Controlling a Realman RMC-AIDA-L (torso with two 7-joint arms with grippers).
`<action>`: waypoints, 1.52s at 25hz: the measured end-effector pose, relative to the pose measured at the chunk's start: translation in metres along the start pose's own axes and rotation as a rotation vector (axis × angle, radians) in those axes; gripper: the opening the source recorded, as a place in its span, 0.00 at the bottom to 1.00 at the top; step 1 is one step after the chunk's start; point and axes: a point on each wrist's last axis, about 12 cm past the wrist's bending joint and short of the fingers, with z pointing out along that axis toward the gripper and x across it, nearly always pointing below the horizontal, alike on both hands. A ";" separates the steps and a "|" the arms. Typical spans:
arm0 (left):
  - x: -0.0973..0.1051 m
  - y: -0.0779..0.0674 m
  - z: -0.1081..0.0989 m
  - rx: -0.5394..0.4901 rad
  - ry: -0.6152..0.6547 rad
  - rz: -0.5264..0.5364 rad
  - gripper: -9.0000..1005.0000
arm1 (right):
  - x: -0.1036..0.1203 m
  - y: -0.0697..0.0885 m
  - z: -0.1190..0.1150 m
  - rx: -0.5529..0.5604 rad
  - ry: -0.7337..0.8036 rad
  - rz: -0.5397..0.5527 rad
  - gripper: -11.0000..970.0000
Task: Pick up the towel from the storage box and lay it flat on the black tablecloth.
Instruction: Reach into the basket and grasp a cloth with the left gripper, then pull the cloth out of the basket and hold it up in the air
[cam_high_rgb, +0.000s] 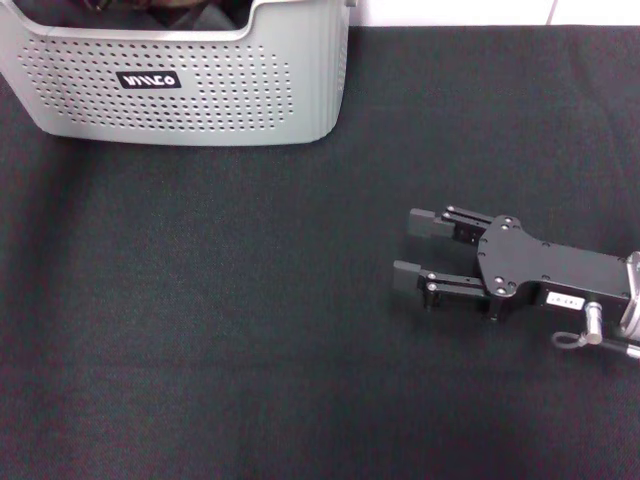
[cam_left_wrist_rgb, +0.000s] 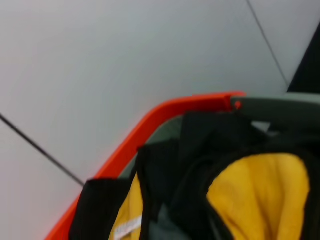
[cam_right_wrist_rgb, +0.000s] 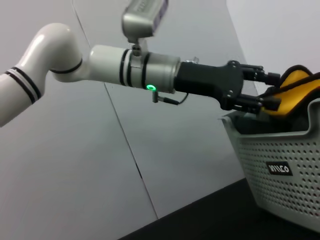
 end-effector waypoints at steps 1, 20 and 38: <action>0.001 0.001 0.004 -0.002 0.014 -0.006 0.59 | 0.001 0.000 -0.001 0.002 0.000 0.001 0.81; 0.005 0.001 0.008 0.000 0.044 -0.073 0.30 | 0.005 0.002 -0.005 0.016 -0.002 0.015 0.81; -0.045 -0.013 -0.105 0.103 -0.630 -0.236 0.02 | -0.027 0.027 -0.017 -0.107 -0.251 -0.188 0.81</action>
